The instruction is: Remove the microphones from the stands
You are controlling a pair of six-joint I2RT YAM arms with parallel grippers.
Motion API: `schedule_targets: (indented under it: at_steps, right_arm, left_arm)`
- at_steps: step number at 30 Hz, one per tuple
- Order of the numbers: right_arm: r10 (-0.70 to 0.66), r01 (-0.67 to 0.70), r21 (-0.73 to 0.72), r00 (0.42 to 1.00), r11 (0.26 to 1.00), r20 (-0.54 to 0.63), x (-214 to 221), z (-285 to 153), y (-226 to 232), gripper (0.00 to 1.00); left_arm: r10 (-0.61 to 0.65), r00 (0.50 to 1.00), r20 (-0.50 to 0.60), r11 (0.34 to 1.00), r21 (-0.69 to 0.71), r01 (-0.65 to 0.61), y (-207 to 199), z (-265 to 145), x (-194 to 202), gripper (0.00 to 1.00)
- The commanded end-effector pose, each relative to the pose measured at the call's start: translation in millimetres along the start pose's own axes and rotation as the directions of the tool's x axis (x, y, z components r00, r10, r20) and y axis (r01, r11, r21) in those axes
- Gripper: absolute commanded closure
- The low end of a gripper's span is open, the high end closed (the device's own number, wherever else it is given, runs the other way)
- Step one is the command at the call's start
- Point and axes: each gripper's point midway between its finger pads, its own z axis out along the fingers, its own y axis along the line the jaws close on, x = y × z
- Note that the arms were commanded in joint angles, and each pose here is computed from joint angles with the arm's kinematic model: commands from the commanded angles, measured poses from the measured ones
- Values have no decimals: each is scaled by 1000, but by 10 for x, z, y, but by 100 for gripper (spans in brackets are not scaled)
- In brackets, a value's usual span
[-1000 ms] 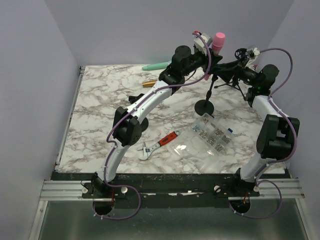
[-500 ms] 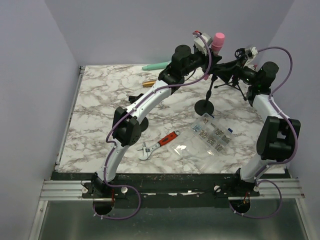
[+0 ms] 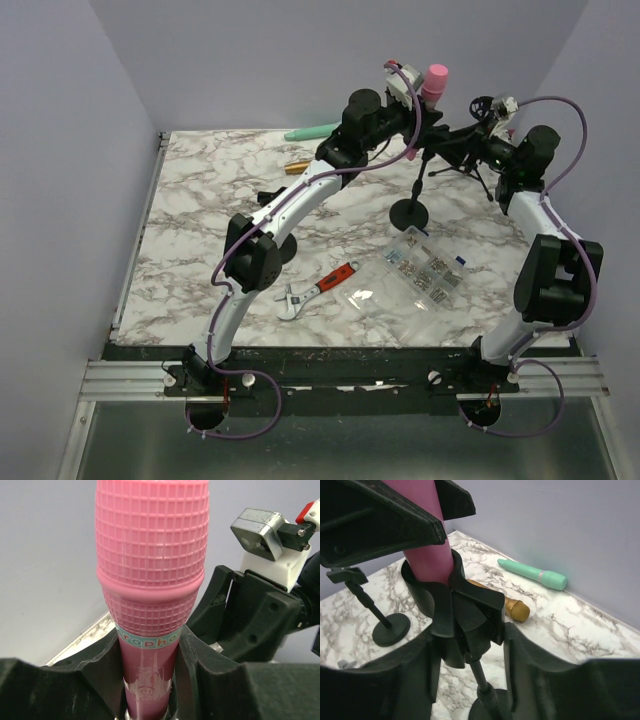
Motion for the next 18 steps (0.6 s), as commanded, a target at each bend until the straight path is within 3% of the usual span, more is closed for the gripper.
schedule_targets:
  at_steps: [1,2,3,11,18]
  right_arm:
    - [-6,8,-97,1000,995,26,-115,18,82,69]
    - [3,0,-102,1000,995,25,-108,23,76,88]
    - [2,0,-93,1000,996,28,-104,22,61,99]
    - [-10,10,-27,1000,1000,10,39,-4,-33,100]
    - [-30,30,15,999,999,10,37,-17,-91,100]
  left_arm:
    - [9,999,40,1000,16,-10,-58,-86,-314,100]
    - [8,999,38,1000,15,-9,-59,-85,-307,100]
    - [8,999,39,1000,15,-9,-59,-88,-319,100]
    - [25,998,53,1000,12,-26,-70,-111,-430,100]
    - [106,990,91,994,-26,-104,-60,-209,-777,100]
